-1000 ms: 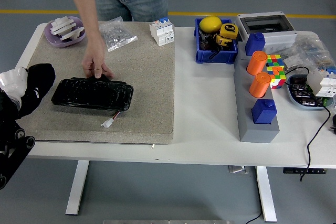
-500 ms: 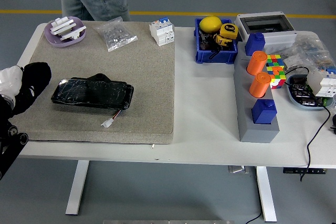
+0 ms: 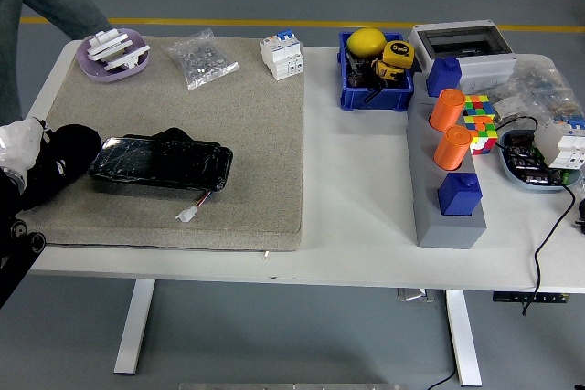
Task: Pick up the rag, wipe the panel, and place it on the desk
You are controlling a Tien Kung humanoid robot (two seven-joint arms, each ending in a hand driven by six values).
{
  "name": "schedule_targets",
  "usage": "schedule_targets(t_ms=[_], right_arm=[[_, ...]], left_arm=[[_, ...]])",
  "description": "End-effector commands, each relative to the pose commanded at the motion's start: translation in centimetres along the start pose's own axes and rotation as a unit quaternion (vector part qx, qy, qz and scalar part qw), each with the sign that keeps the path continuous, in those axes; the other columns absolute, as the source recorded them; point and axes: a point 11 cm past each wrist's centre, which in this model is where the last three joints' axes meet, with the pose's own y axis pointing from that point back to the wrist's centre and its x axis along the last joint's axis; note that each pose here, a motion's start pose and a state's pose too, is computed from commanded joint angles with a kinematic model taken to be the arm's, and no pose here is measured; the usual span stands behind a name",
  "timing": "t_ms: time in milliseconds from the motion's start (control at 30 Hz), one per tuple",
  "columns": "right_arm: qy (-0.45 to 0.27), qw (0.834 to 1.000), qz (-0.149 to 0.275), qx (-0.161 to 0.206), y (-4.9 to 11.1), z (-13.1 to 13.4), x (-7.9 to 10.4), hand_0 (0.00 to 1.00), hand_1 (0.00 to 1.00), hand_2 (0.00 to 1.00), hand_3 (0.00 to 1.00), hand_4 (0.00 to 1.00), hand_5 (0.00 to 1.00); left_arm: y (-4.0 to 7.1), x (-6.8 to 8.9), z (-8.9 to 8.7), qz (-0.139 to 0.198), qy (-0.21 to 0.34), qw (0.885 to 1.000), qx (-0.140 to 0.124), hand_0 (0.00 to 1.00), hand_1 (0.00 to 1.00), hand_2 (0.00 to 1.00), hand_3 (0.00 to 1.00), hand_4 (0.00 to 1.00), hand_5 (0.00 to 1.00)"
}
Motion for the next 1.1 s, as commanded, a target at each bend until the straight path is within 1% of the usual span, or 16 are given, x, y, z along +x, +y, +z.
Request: schedule_targets(t_ms=[100,133,300,333,500,533,667,700,733,900,933,1033,1100], right_arm=[[0.000,1.000,0.000,-0.001,0.0,0.1,0.0,0.738,0.552,0.663,0.628,0.998,0.613],[0.000,1.000,0.001,-0.002,0.0,0.1,0.1,0.738,0.552,0.663,0.628,0.998,0.613],[-0.001,1.000,0.002,-0.002,0.0,0.1,0.2,0.738,0.552,0.663,0.628,0.998,0.613],[-0.001,1.000,0.002,-0.003,0.0,0.1,0.2,0.740,0.551,0.663,0.628,0.998,0.613],[-0.002,1.000,0.002,-0.004,0.0,0.2,0.3,0.740,0.551,0.663,0.628,0.998,0.613],[-0.003,1.000,0.002,-0.004,0.0,0.2,0.3,0.739,0.550,0.663,0.628,0.998,0.613],[-0.004,1.000,0.003,-0.004,0.0,0.2,0.3,0.739,0.550,0.663,0.628,0.998,0.613],[-0.004,1.000,0.003,-0.004,0.0,0.2,0.3,0.739,0.550,0.663,0.628,0.998,0.613],[-0.004,1.000,0.003,-0.004,0.0,0.2,0.3,0.742,0.550,0.663,0.628,0.998,0.613],[-0.006,1.000,0.004,-0.007,0.0,0.4,0.4,0.742,0.550,0.663,0.628,0.998,0.613],[-0.006,1.000,0.004,-0.007,0.0,0.4,0.4,0.742,0.550,0.662,0.628,0.998,0.613],[-0.006,1.000,0.004,-0.008,0.0,0.5,0.4,0.742,0.550,0.662,0.628,0.998,0.613],[-0.006,1.000,0.004,-0.009,0.0,0.6,0.5,0.742,0.550,0.662,0.628,0.998,0.613]], left_arm=[[0.0,0.0,0.0,-0.001,-0.001,1.000,0.000,0.583,0.696,0.655,0.592,0.734,0.041],[0.0,0.1,-0.1,-0.002,-0.001,1.000,0.000,0.631,0.747,0.762,0.613,0.782,0.076],[0.0,0.4,-0.1,-0.003,-0.005,1.000,0.001,0.631,0.747,0.762,0.613,0.782,0.076],[0.1,0.5,-0.1,-0.003,-0.005,1.000,0.001,0.658,0.766,0.783,0.650,0.855,0.160],[0.3,1.1,-0.1,0.001,-0.009,1.000,0.001,0.658,0.766,0.783,0.650,0.855,0.160],[0.4,1.2,-0.1,0.002,-0.009,1.000,0.002,0.668,0.774,0.791,0.671,0.867,0.173],[0.6,1.7,-0.4,0.002,-0.008,1.000,0.004,0.668,0.774,0.791,0.671,0.867,0.173],[0.7,1.8,-0.4,0.000,-0.005,1.000,0.004,0.668,0.774,0.791,0.671,0.867,0.173],[0.8,2.0,-0.4,-0.002,-0.002,1.000,0.003,0.684,0.787,0.811,0.772,0.923,0.257],[1.4,2.5,-0.4,-0.021,0.024,0.999,0.000,0.684,0.787,0.811,0.772,0.923,0.257],[1.5,2.7,-0.5,-0.023,0.031,0.999,0.000,0.694,0.803,0.841,0.824,0.998,0.308],[1.8,3.6,-0.8,-0.028,0.071,0.997,-0.003,0.694,0.803,0.841,0.824,0.998,0.308],[1.9,4.4,-1.2,-0.025,0.101,0.995,-0.006,0.694,0.803,0.841,0.824,0.998,0.308]])
